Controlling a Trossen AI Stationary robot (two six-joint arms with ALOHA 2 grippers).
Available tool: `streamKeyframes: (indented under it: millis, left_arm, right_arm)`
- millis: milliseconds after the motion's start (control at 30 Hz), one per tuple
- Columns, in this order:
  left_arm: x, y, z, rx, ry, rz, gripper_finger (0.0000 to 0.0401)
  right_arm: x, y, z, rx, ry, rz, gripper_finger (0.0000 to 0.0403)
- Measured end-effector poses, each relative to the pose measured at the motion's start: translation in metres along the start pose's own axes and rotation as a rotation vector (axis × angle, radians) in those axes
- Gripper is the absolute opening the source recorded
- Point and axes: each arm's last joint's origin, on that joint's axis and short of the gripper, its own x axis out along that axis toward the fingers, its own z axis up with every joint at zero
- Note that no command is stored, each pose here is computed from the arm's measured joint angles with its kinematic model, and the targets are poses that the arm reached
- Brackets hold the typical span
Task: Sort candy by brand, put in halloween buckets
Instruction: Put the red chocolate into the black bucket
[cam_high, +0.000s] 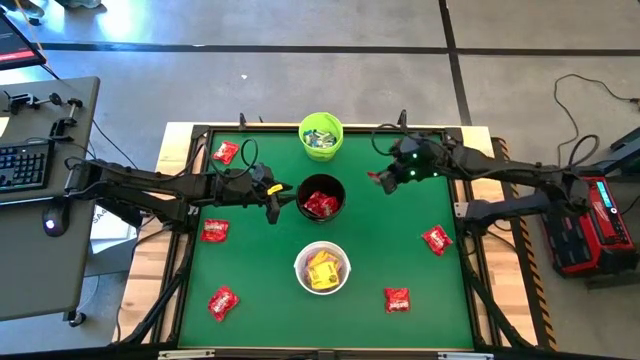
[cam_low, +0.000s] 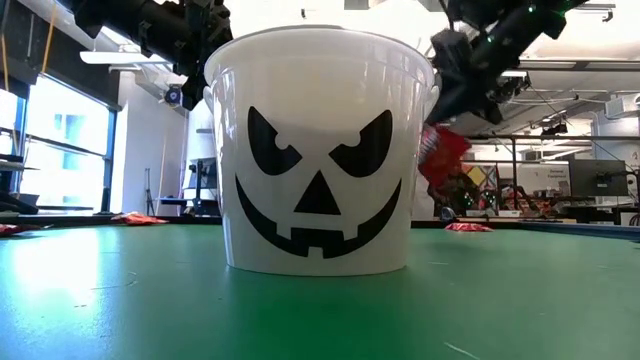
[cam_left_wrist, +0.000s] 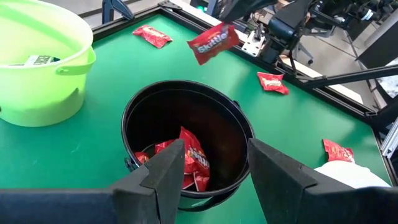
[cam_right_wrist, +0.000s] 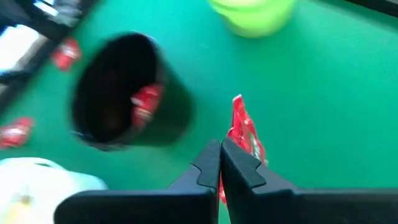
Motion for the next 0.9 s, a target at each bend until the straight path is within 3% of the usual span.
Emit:
streamKeyframes:
  millis: [567,900]
  left_arm:
    - [0.0,0.001,0.0,0.019,-0.008,0.017,0.0165]
    - [0.0,0.001,0.0,0.018,-0.008,0.017,0.0165]
  right_arm:
    - [0.008,0.067,0.005,0.078,-0.288,0.308,0.0]
    - [0.047,0.092,0.018,0.066,-0.291,0.318,0.0]
